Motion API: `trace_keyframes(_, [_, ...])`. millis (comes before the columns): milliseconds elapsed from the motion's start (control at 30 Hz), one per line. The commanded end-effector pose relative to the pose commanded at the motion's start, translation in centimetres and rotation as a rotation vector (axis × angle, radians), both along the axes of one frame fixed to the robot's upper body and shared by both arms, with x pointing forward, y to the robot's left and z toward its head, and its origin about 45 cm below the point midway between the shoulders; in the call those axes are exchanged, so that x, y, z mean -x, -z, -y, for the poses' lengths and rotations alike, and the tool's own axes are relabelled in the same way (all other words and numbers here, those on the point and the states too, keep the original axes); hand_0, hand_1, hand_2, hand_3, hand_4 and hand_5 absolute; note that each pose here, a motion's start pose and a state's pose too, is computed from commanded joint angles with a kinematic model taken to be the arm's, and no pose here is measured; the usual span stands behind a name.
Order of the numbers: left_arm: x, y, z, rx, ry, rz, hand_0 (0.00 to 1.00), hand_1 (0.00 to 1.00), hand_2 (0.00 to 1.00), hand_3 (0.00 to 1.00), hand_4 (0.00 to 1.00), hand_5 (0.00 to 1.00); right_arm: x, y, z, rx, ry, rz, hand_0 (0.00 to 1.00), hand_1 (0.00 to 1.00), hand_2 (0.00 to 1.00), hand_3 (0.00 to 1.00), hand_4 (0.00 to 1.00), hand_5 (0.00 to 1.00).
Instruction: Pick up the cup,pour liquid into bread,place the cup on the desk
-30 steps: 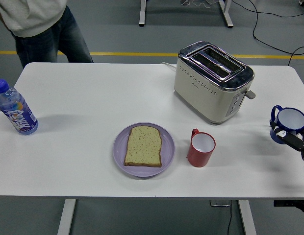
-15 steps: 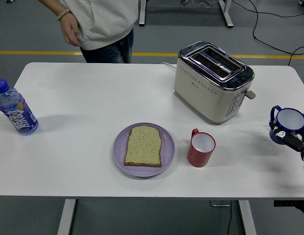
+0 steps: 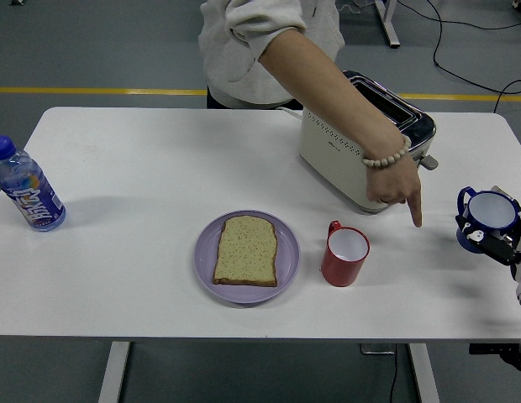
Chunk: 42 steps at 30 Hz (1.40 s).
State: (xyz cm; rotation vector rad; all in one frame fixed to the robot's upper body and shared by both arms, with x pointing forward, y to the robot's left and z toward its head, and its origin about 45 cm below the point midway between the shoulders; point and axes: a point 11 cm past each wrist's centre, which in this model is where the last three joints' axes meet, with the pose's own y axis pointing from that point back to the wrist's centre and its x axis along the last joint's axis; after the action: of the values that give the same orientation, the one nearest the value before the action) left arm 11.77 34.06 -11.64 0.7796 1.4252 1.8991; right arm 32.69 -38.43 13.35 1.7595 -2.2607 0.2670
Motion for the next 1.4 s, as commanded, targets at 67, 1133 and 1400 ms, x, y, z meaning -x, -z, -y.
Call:
trace_keyframes(67, [0.04, 0.0, 0.0, 0.0, 0.002, -0.001, 0.69, 0.756, 0.773, 0.611, 0.396, 0.998, 0.0, 0.0, -0.1, 0.0, -0.003, 0.0, 0.489, 0.432, 0.543, 0.558, 0.625, 0.002])
trace_keyframes(1133, [0.43, 0.1, 0.0, 0.0, 0.008, -0.013, 0.69, 0.756, 0.773, 0.611, 0.396, 0.998, -0.3, 0.0, -1.6, -0.032, -0.036, -0.004, 0.489, 0.432, 0.544, 0.558, 0.622, 0.002])
trace_keyframes(1400, [0.49, 0.1, 0.0, 0.0, 0.01, -0.015, 0.69, 0.756, 0.773, 0.611, 0.396, 0.998, 0.1, 0.6, -2.3, -0.043, -0.061, -0.032, 0.487, 0.432, 0.544, 0.558, 0.622, 0.002])
